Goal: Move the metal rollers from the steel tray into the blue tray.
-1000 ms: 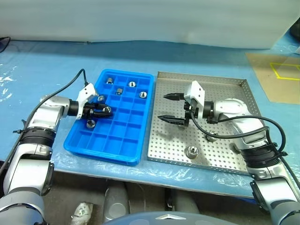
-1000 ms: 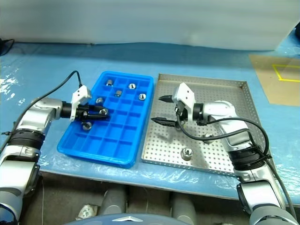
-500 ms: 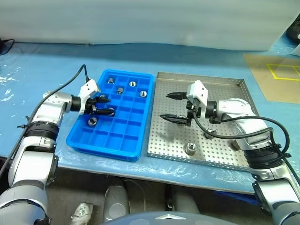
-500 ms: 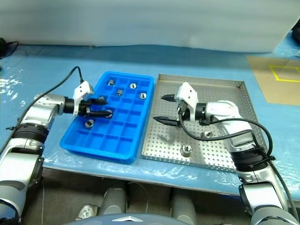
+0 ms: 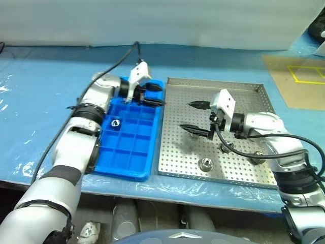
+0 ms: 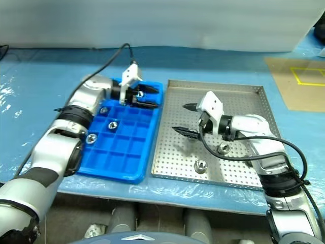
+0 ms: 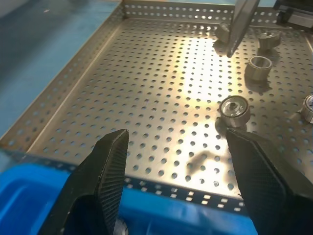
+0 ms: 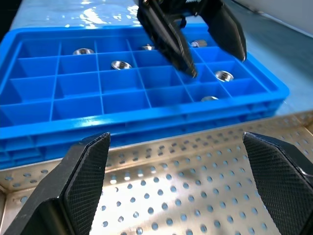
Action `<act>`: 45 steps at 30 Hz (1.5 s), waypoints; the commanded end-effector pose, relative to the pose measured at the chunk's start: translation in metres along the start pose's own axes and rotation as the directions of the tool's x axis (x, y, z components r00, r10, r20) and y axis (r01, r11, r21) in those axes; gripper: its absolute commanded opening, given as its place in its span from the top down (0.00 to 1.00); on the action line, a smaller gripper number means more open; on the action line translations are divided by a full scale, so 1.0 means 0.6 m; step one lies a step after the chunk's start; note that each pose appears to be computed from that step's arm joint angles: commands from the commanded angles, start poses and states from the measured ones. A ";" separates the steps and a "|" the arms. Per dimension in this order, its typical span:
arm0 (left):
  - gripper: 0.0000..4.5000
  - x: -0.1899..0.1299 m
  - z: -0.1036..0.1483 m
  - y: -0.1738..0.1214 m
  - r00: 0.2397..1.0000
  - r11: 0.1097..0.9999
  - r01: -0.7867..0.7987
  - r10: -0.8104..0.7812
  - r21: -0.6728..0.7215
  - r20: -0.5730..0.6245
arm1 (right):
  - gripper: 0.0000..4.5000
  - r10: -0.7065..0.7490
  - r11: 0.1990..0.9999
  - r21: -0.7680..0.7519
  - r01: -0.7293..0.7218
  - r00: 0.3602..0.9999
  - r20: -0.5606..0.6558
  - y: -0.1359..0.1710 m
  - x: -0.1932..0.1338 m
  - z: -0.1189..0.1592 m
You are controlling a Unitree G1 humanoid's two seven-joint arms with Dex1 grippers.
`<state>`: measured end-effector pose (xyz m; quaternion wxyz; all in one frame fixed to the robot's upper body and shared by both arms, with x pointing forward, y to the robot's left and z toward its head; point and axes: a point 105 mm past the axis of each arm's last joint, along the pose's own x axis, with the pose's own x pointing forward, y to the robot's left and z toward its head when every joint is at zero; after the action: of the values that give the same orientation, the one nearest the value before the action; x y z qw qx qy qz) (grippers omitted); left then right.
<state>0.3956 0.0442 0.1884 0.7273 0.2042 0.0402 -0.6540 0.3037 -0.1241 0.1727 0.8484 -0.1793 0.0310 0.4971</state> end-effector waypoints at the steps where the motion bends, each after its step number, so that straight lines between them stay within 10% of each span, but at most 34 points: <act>1: 0.26 0.037 0.014 -0.006 0.999 0.997 0.045 -0.043 0.069 -0.025 | 0.00 -0.068 0.997 -0.032 0.069 0.997 0.029 -0.002 -0.031 0.024; 14: 0.26 0.158 -0.027 -0.064 0.985 0.992 0.127 -0.124 0.014 -0.121 | 0.00 -0.269 0.962 0.030 0.271 0.961 -0.058 0.035 -0.098 -0.001; 45: 0.26 0.161 -0.099 -0.083 0.963 0.993 0.098 -0.111 -0.065 -0.246 | 0.00 -0.302 0.952 0.018 0.305 0.947 -0.107 0.039 -0.106 -0.016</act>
<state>0.3714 -0.0277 0.0895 0.6782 0.2636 0.1667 -0.6654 0.2562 -0.1745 0.1634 0.9193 -0.1736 0.0756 0.3449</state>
